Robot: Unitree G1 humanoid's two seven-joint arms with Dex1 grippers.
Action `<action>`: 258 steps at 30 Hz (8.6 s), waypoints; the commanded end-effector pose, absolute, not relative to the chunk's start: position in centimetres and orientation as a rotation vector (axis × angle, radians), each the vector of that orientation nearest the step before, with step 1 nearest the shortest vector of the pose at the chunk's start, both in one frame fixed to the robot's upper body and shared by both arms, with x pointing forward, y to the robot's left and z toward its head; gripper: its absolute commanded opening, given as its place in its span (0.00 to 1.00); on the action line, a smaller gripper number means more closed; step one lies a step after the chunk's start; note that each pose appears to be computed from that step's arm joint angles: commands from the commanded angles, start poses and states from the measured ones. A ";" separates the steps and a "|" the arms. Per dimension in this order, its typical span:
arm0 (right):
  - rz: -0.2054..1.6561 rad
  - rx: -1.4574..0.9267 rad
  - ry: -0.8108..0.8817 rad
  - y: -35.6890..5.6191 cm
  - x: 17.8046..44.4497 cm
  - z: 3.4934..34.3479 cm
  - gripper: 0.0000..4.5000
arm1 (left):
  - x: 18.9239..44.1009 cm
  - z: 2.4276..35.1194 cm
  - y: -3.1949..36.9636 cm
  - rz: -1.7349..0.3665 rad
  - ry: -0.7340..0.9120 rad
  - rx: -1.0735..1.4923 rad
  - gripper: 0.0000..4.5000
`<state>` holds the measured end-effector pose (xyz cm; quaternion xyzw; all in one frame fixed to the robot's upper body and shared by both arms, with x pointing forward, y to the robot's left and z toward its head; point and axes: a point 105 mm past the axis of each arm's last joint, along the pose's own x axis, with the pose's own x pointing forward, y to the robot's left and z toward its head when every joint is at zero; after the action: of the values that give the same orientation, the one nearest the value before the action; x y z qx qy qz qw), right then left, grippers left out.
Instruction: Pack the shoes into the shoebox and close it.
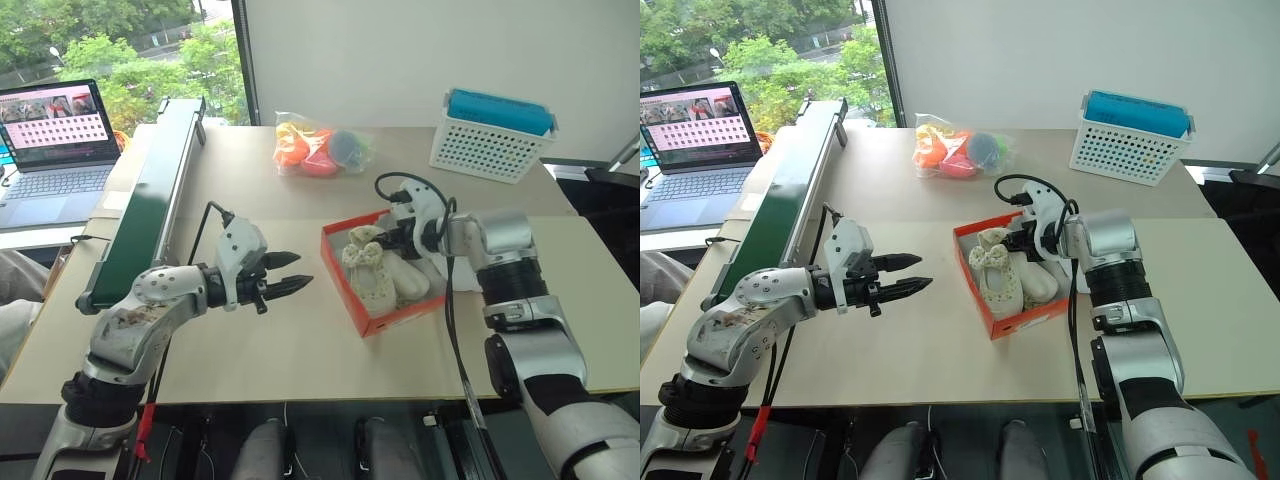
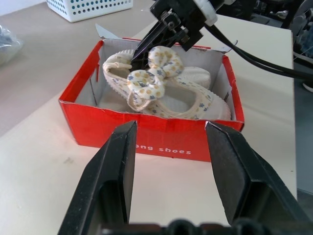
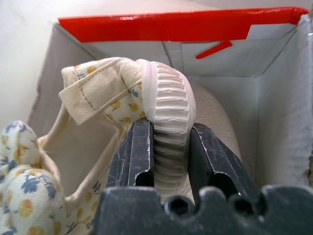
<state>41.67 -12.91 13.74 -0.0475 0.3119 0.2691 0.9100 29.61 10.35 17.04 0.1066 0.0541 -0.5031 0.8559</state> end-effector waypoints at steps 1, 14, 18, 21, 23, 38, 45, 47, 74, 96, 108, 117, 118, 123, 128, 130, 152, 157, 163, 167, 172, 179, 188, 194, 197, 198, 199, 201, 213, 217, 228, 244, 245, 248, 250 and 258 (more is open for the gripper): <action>0.424 -0.280 0.694 -15.7 42.2 11.2 0.16 | 29.3 18.5 10.3 -1.059 0.058 0.250 0.52; 0.566 -0.465 0.474 -8.5 43.6 16.7 0.16 | 29.4 18.5 10.4 -1.046 0.063 0.250 0.52; 0.596 -0.508 0.494 -7.4 43.3 15.1 0.16 | 29.3 18.5 10.3 -1.048 0.061 0.248 0.52; 0.597 -0.540 0.564 -8.0 43.2 11.8 0.16 | 29.3 18.6 10.3 -1.048 0.059 0.248 0.52; 0.606 -0.559 0.609 -8.3 42.9 9.7 0.16 | 29.3 18.6 10.3 -1.047 0.059 0.249 0.52; 0.680 -0.474 0.690 -5.6 41.3 5.1 0.16 | 29.4 18.6 10.2 -1.050 0.064 0.251 0.52; 0.576 -0.015 0.594 -6.8 42.6 12.2 0.36 | 29.3 18.4 10.2 -1.049 0.071 0.247 0.54; 0.557 0.046 0.573 -7.3 42.4 13.2 0.49 | 29.3 18.4 10.2 -1.049 0.072 0.245 0.54; 0.703 -0.131 0.195 -8.6 35.1 22.5 0.46 | 29.2 18.4 10.1 -1.074 0.095 0.248 0.54; 0.672 -0.302 0.397 -8.9 37.5 13.9 0.02 | 29.1 18.5 10.1 -1.064 0.093 0.246 0.54; 0.778 -0.380 0.439 -4.1 38.0 11.5 0.02 | 29.0 18.6 10.4 -1.044 0.096 0.249 0.54; 0.857 -0.381 0.357 -5.3 36.0 16.5 0.02 | 29.1 18.8 10.6 -1.037 0.091 0.247 0.54; 0.878 -0.397 0.353 -5.7 35.4 17.1 0.02 | 29.1 18.8 10.5 -1.038 0.090 0.247 0.54; 0.974 -0.437 0.299 -7.8 32.5 21.4 0.02 | 29.4 18.7 10.2 -1.056 0.089 0.247 0.54; 0.959 -0.319 0.245 -10.1 31.1 24.9 0.02 | 29.4 18.6 9.8 -1.087 0.073 0.264 0.54; 0.773 -0.151 0.256 -14.0 32.4 25.4 0.02 | 29.3 18.2 9.4 -1.122 0.061 0.305 0.54; -0.085 -0.345 0.859 -29.6 25.5 10.1 0.02 | 30.6 17.8 6.3 -1.231 -0.038 0.304 0.54; -0.124 -0.288 0.827 -30.4 28.9 9.8 0.02 | 30.7 17.9 6.2 -1.238 -0.036 0.303 0.54; -0.177 0.083 0.773 -31.0 32.4 9.4 0.02 | 30.9 18.1 6.3 -1.234 -0.034 0.300 0.54; -0.230 0.294 0.785 -31.6 33.7 8.8 0.02 | 30.9 18.2 6.4 -1.233 -0.035 0.300 0.54; -0.291 0.582 0.812 -32.1 34.4 8.3 0.02 | 31.2 18.5 6.6 -1.220 -0.039 0.298 0.54; -0.359 0.912 0.801 -31.5 35.8 6.5 0.02 | 31.2 18.6 6.6 -1.205 -0.045 0.297 0.54; -0.406 1.190 0.652 -30.7 38.2 6.1 0.02 | 31.5 18.8 6.8 -1.193 -0.049 0.310 0.54; -0.373 1.388 0.449 -30.1 40.2 7.7 0.02 | 31.6 19.0 6.9 -1.195 -0.052 0.322 0.54; -0.332 1.457 0.345 -29.8 40.9 9.2 0.02 | 31.6 19.0 6.9 -1.196 -0.051 0.327 0.54; -0.316 1.472 0.303 -29.7 41.1 9.8 0.02 | 31.6 19.0 6.9 -1.197 -0.051 0.328 0.54; -0.267 1.476 0.227 -29.6 41.4 11.4 0.02 | 31.6 19.0 6.9 -1.198 -0.051 0.330 0.54; -0.192 1.477 0.079 -29.6 41.6 14.3 0.02 | 31.6 19.0 6.9 -1.200 -0.050 0.334 0.54; 0.708 0.642 -0.126 -15.3 35.3 28.1 0.02 | 31.5 19.4 7.5 -1.172 -0.040 0.338 0.54; 0.810 0.328 0.115 -11.8 35.0 24.0 0.02 | 31.5 19.5 7.9 -1.147 -0.036 0.335 0.54; 0.661 -0.019 0.405 -11.2 40.2 17.1 0.02 | 31.4 19.6 8.7 -1.092 -0.030 0.337 0.54; 0.683 -0.422 0.543 -5.6 42.6 11.4 0.02 | 31.1 19.2 9.2 -1.042 -0.011 0.322 0.54; 0.664 -0.459 0.583 -5.8 42.4 10.0 0.02 | 31.0 19.2 9.2 -1.041 -0.011 0.321 0.54; 0.606 -0.544 0.683 -7.0 41.8 5.7 0.02 | 31.0 19.2 9.3 -1.032 -0.008 0.317 0.54; 0.565 -0.618 0.716 -8.1 41.5 3.9 0.02 | 31.0 19.3 9.4 -1.027 -0.008 0.317 0.54; 0.499 -0.532 0.718 -8.3 41.3 3.0 0.02 | 31.1 19.2 9.6 -1.013 -0.001 0.312 0.54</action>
<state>43.70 -4.81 10.09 -0.2770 0.2154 0.2713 0.8963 31.29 9.44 18.01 0.1426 0.0222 -0.4876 0.8611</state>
